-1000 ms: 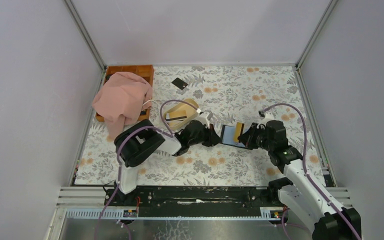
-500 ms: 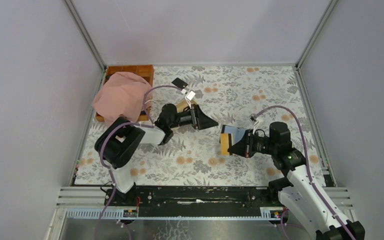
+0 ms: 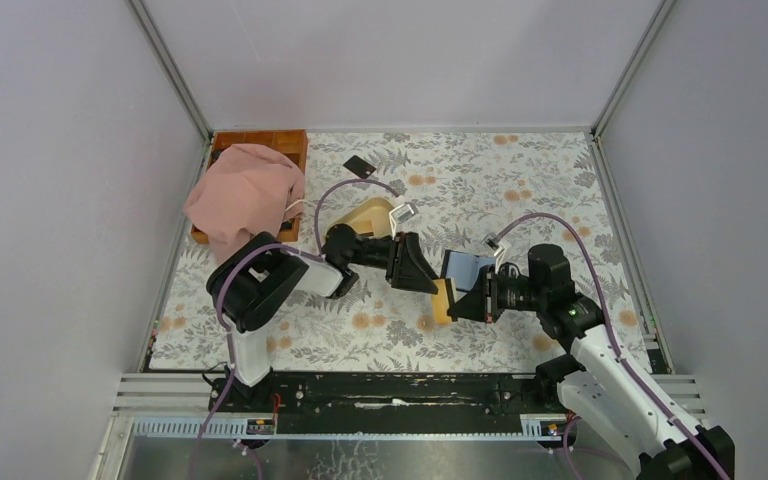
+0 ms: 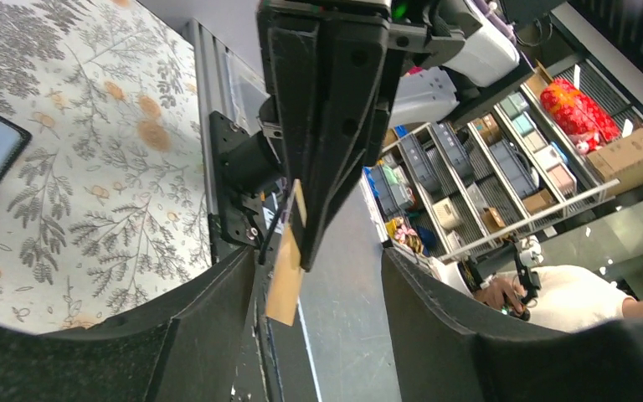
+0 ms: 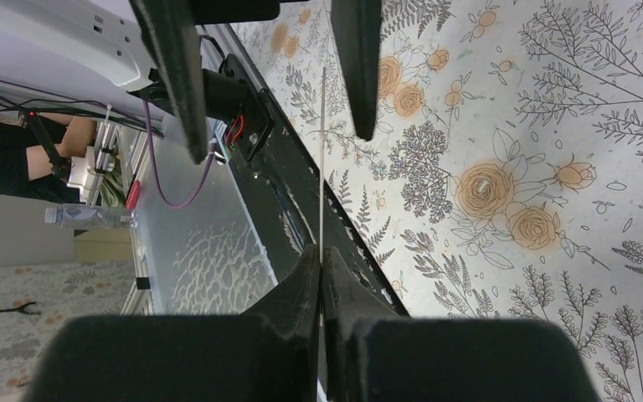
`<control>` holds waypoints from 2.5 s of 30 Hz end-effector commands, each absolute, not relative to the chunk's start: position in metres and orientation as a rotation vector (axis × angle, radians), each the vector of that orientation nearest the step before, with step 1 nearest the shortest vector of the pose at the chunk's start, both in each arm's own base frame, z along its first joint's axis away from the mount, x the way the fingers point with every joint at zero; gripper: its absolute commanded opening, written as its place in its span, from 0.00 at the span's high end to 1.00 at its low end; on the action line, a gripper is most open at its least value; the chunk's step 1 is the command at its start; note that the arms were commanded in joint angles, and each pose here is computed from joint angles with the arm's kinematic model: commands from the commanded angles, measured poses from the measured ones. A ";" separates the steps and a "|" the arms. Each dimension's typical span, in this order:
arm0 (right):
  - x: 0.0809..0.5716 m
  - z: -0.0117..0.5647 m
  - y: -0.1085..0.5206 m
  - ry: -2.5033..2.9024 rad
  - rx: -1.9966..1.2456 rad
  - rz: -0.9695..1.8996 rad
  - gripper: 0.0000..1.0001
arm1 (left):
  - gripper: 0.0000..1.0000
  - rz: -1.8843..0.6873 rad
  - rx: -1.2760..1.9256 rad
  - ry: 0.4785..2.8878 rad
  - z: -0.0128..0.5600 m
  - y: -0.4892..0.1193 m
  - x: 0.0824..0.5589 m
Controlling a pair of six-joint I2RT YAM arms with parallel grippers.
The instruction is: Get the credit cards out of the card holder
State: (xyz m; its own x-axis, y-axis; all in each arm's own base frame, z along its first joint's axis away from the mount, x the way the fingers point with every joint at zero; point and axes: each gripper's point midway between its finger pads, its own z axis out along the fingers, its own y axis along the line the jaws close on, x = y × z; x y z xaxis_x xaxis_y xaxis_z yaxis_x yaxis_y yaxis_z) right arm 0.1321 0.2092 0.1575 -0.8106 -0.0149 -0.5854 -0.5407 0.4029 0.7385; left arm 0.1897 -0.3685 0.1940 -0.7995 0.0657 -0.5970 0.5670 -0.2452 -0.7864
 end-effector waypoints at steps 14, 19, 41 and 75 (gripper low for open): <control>0.132 0.170 0.213 2.117 -0.525 1.411 1.00 | 0.98 -2.158 1.117 1.511 0.209 -0.368 0.140; 0.139 0.176 0.209 2.074 -0.506 1.341 0.72 | 1.00 -2.135 0.991 1.526 0.213 -0.367 0.160; 0.187 0.240 0.193 1.469 -0.073 1.367 0.50 | 1.00 -1.755 0.154 1.266 0.280 -0.330 0.230; 0.188 0.277 0.211 1.398 -0.188 1.480 1.00 | 0.94 -1.816 0.199 1.278 0.279 -0.349 0.214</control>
